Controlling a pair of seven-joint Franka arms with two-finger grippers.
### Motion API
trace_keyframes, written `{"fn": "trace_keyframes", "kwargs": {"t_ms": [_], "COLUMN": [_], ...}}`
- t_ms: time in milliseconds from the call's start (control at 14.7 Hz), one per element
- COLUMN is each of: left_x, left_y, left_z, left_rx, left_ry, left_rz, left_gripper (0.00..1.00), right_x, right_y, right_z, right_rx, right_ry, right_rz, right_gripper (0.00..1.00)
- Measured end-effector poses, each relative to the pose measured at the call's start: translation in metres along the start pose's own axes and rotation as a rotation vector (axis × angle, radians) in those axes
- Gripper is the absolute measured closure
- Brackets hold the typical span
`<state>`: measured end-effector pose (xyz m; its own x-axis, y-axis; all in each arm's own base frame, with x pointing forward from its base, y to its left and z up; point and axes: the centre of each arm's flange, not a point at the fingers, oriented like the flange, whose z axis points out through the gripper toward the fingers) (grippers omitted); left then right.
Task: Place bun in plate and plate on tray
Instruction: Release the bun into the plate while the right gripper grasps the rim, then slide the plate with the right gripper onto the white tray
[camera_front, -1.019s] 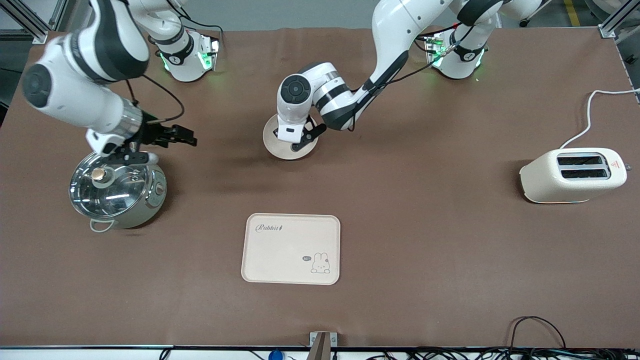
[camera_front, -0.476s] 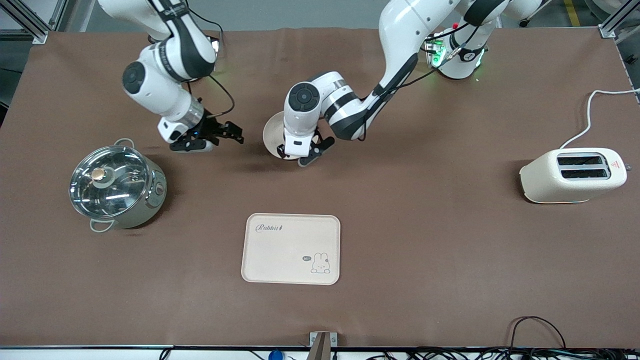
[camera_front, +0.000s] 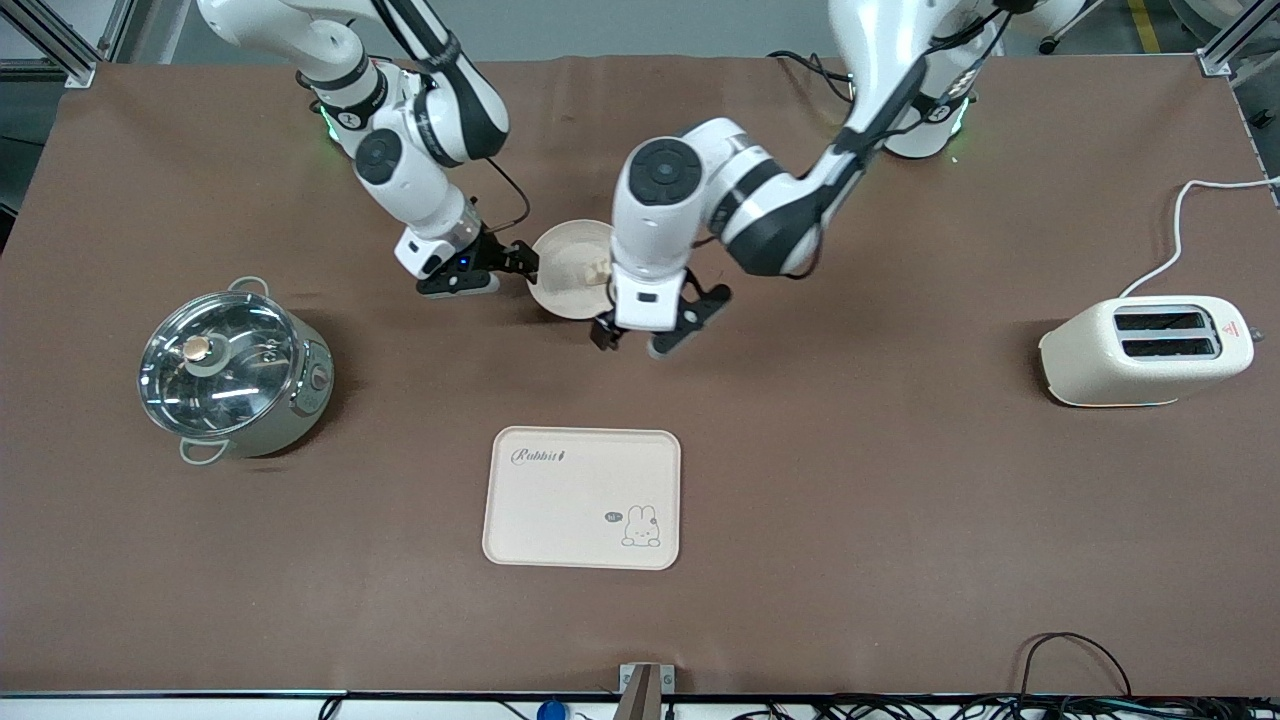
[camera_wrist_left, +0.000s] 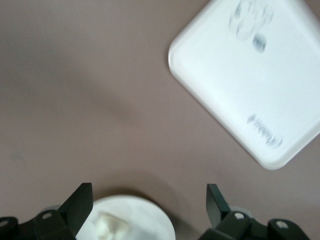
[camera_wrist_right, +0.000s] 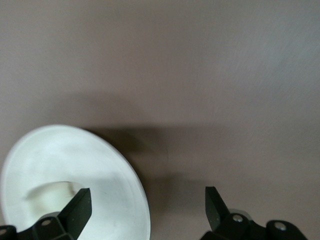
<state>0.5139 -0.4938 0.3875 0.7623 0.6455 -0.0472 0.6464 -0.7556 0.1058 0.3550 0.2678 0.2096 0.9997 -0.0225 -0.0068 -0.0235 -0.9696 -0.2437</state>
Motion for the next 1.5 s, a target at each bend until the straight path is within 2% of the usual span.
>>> {"fn": "trace_keyframes", "kwargs": {"t_ms": [204, 408, 612, 748, 883, 1087, 1291, 1495], "left_x": [0.104, 0.203, 0.273, 0.305, 0.324, 0.335, 0.324, 0.311], "left_y": [-0.026, -0.071, -0.124, -0.158, -0.187, -0.225, -0.245, -0.269], "left_z": [-0.058, -0.11, -0.154, -0.185, -0.217, -0.255, -0.285, -0.314], "left_rx": [-0.012, -0.009, 0.029, 0.048, 0.066, 0.099, 0.13, 0.147], "left_ry": [0.043, 0.086, 0.106, 0.123, 0.144, 0.149, 0.141, 0.116], "left_rz": [0.055, 0.146, 0.275, 0.36, 0.422, 0.506, 0.567, 0.603], "left_gripper": [0.0, 0.0, 0.0, 0.0, 0.0, 0.0, 0.0, 0.0], "right_x": [-0.027, -0.035, -0.034, -0.034, -0.032, -0.03, -0.022, -0.008], "right_y": [-0.02, -0.026, -0.024, -0.02, -0.017, -0.017, -0.021, -0.042], "right_z": [0.023, 0.025, 0.027, 0.03, 0.034, 0.033, 0.026, 0.015], "right_rx": [-0.01, -0.009, -0.014, -0.021, -0.028, -0.026, -0.002, 0.062], "right_ry": [-0.036, -0.043, -0.047, -0.051, -0.043, -0.028, -0.012, -0.014], "right_rz": [-0.024, -0.039, -0.035, -0.03, -0.025, -0.019, 0.01, 0.062], "right_gripper": [0.0, 0.04, 0.33, 0.38, 0.61, 0.9, 0.91, 0.93]}}
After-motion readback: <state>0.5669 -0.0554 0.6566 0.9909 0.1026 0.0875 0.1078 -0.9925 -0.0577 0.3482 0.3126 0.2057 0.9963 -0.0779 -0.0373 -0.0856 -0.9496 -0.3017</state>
